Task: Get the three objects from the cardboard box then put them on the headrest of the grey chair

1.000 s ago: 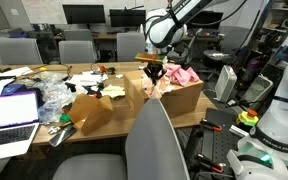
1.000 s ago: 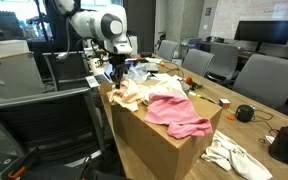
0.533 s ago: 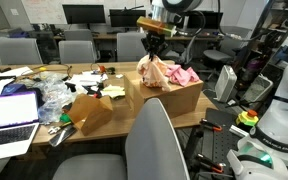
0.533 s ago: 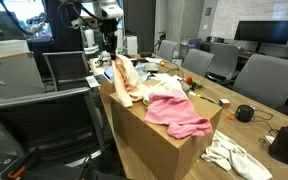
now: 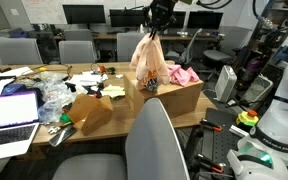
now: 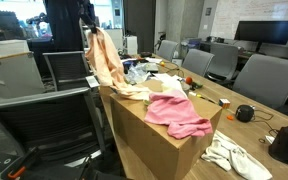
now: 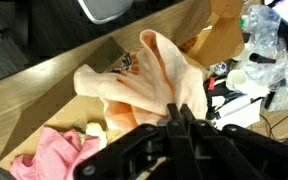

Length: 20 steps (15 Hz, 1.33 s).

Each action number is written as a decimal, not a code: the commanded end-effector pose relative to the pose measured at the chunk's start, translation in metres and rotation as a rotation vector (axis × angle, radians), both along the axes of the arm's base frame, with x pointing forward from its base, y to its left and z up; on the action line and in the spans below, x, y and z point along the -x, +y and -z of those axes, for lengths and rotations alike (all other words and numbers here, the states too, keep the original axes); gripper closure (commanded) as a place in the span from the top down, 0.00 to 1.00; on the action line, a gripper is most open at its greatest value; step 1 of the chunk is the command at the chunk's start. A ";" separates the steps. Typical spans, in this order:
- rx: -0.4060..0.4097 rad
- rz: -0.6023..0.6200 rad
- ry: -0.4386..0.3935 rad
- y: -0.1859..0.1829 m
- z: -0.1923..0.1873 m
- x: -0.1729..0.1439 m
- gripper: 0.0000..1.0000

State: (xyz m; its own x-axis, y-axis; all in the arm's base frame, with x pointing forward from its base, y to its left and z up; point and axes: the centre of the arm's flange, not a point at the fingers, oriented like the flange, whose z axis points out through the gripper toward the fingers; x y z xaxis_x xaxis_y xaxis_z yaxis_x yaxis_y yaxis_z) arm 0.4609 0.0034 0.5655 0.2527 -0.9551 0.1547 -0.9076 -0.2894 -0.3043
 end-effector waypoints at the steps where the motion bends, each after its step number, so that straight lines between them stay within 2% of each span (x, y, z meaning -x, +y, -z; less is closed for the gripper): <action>1: 0.055 -0.095 -0.037 0.026 -0.022 0.025 0.02; 7: 0.122 -0.283 -0.081 0.067 -0.048 0.047 0.02; 12: 0.203 -0.462 -0.154 0.094 -0.076 0.074 0.02; 20: 0.293 -0.558 -0.288 0.103 -0.129 0.116 0.02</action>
